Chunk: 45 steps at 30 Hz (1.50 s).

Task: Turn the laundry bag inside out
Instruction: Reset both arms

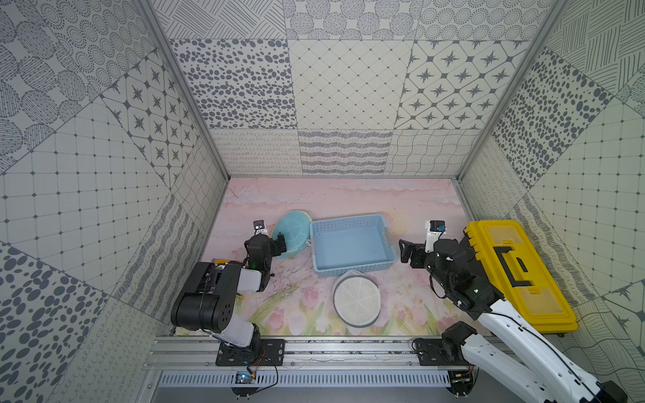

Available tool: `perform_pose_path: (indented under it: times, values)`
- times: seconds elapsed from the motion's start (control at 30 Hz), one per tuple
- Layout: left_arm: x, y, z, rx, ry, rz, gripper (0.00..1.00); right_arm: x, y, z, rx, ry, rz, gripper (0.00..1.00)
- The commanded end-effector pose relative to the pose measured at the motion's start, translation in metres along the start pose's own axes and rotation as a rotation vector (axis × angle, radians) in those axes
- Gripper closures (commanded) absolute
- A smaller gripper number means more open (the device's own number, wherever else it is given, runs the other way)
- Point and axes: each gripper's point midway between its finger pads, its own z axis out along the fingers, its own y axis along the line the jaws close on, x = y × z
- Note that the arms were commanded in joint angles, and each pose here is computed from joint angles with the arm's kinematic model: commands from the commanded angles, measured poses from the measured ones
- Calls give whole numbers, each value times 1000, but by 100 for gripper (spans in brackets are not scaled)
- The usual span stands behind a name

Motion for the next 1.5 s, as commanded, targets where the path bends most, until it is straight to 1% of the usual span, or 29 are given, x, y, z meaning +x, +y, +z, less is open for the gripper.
perform_pose_path:
  times: [0.0, 0.07, 0.17, 0.27, 0.33, 0.4, 0.43, 0.5, 0.57, 0.63, 0.7, 0.73, 0.83, 0.9, 1.0, 1.07, 1.3, 1.47]
  values:
    - [-11, -8, 1, 31, -35, 20, 1, -30, -14, 13, 49, -77, -19, 3]
    - [-11, -8, 1, 31, -35, 20, 1, -34, -40, 23, 129, -85, -15, 3]
    - [-10, -8, 1, 32, -34, 20, 1, -28, -77, 40, 233, -97, -17, 3]
    - [-10, -8, 2, 31, -34, 20, 1, -7, -104, 61, 285, -98, -6, 3]
    - [-10, -8, 2, 30, -33, 20, 1, 1, -117, 70, 294, -152, 9, 3]
    - [-10, -8, 1, 31, -34, 20, 1, 2, -123, 77, 294, -211, 15, 3]
    - [-10, -8, 1, 31, -34, 20, 1, -1, -125, 81, 289, -231, 7, 3]
    - [-10, -8, 1, 31, -34, 20, 1, 1, -128, 93, 291, -222, -23, 3]
    - [-10, -8, 1, 32, -34, 19, 1, -4, -128, 104, 276, -222, -32, 3]
    - [-11, -8, 1, 32, -35, 19, 1, -10, -127, 110, 253, -253, -21, 3]
    - [-10, -8, 1, 31, -34, 20, 1, -4, -128, 123, 242, -218, -26, 3]
    - [-11, -8, 1, 31, -35, 19, 1, -3, -127, 128, 232, -224, -30, 3]
    - [-10, -8, 2, 31, -34, 19, 1, 2, -114, 141, 157, -169, -77, 3]
    - [-10, -8, 1, 31, -32, 21, 1, 5, -109, 142, 123, -165, -85, 3]
    - [-10, -8, 1, 31, -34, 20, 1, 12, -105, 138, 86, -234, -93, 3]
    - [-10, -8, 1, 31, -34, 19, 1, 14, -107, 139, 96, -195, -94, 3]
    - [-10, -8, 1, 30, -34, 20, 1, 13, -103, 141, 147, -197, -137, 3]
    - [-10, -8, 1, 31, -33, 20, 1, 13, -103, 141, 152, -196, -138, 3]
